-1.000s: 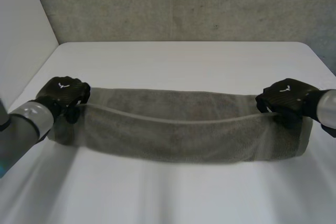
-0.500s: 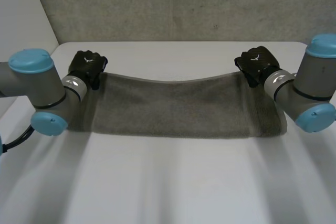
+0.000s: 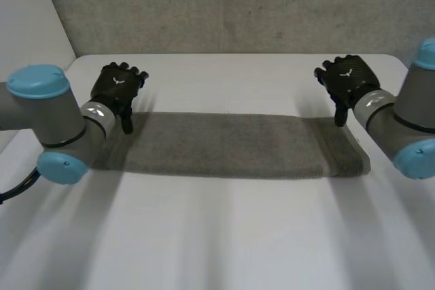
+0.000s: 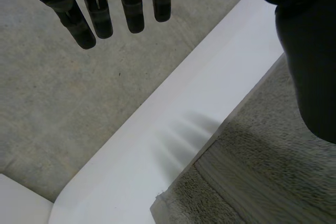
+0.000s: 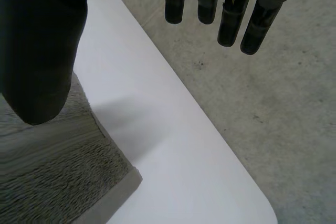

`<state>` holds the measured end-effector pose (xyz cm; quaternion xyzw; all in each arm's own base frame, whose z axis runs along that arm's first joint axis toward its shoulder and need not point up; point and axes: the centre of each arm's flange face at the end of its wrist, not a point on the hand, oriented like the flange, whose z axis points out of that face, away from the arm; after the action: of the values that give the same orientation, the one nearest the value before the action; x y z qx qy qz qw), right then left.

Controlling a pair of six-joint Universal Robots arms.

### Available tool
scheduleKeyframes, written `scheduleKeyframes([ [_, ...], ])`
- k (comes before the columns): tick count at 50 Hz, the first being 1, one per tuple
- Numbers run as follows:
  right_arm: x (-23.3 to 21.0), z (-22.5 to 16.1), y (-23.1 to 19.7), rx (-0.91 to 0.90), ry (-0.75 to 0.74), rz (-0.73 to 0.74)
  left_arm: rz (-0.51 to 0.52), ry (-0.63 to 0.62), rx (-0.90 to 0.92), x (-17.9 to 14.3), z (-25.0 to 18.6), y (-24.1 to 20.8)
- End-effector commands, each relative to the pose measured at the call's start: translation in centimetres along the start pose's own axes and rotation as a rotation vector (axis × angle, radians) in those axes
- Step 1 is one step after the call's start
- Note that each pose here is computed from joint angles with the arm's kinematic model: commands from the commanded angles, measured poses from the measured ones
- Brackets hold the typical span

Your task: Fold the towel.

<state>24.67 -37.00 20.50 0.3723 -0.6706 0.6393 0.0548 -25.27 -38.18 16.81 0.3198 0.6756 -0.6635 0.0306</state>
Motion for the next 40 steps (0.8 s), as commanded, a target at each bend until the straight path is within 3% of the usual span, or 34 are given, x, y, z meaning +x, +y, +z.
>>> scheduleKeyframes([
  [1, -0.6, -4.3, 0.4, -0.069, -0.033, 0.015, -0.053, 0.030, -0.045, 0.1, -4.0, -0.3],
  [13, -1.7, -6.4, 5.4, -0.256, -0.108, 0.073, -0.189, 0.070, -0.087, 0.8, -8.7, 0.1],
  [28, -2.4, -4.4, 9.3, -0.314, -0.146, 0.113, -0.200, 0.095, -0.087, 1.2, -9.5, 0.2],
  [35, -0.3, -3.5, 10.0, -0.280, -0.048, 0.101, -0.199, 0.091, -0.082, 1.1, -9.6, 0.0],
  [40, 3.7, -3.9, 8.2, -0.219, 0.066, 0.071, -0.197, 0.080, -0.064, 0.7, -9.8, -0.6],
])
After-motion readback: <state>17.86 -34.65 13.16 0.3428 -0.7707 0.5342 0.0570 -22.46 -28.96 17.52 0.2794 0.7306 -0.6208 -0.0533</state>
